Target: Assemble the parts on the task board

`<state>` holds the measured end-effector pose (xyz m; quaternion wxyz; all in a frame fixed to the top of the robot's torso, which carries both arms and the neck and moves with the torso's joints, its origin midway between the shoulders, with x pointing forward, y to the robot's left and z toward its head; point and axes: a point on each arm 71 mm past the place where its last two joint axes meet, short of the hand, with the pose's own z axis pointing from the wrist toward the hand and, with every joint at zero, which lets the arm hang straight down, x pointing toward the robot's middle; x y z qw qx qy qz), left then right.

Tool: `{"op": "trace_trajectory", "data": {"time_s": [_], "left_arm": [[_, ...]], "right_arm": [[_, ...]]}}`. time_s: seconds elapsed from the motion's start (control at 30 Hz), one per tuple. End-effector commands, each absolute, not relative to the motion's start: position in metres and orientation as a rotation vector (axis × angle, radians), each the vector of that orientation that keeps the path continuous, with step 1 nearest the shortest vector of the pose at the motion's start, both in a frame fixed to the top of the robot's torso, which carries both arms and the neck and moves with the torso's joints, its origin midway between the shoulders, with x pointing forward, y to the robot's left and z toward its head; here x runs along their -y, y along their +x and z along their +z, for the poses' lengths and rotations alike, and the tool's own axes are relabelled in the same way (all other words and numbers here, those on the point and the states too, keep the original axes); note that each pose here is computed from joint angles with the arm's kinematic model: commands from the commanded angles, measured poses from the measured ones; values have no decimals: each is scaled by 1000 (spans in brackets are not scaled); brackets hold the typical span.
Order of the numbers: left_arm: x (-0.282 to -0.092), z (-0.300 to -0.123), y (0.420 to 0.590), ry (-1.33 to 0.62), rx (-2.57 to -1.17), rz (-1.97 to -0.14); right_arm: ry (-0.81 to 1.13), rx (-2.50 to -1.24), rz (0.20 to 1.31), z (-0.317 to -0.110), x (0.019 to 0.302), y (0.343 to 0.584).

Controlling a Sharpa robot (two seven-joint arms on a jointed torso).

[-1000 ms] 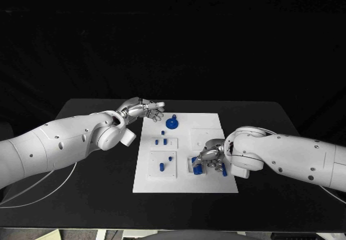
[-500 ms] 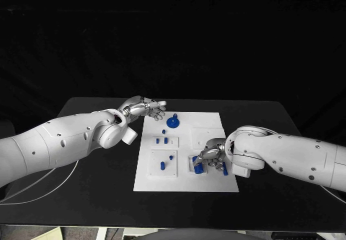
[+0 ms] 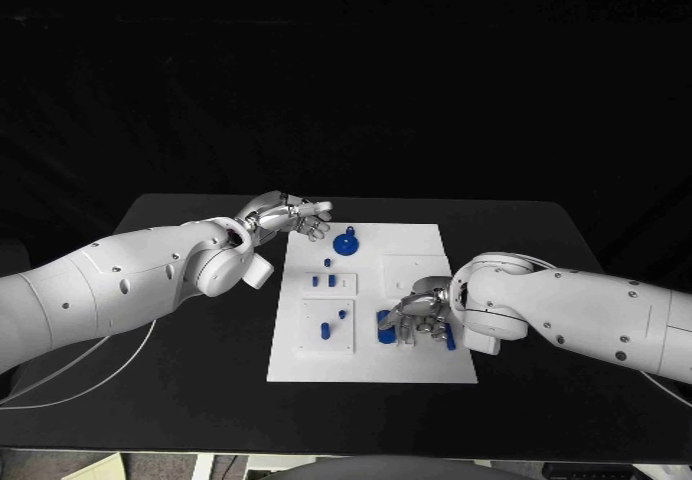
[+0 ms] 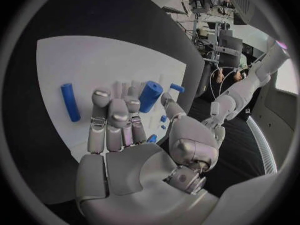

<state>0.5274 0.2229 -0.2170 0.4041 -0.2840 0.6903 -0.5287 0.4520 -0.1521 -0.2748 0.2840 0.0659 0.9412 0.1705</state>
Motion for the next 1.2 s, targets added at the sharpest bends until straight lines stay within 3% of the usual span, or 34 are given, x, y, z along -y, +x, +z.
{"op": "trace_trajectory", "data": {"time_s": [0.03, 0.67, 1.2], "left_arm": [[-220, -217, 526, -710, -1754, -1360], [-222, -217, 527, -713, -1755, -1354], [-221, -216, 526, -708, -1754, -1364]], "right_arm": [[175, -2500, 449, -275, 153, 453], [132, -2489, 549, -271, 159, 443], [140, -2486, 520, -271, 162, 445]]}}
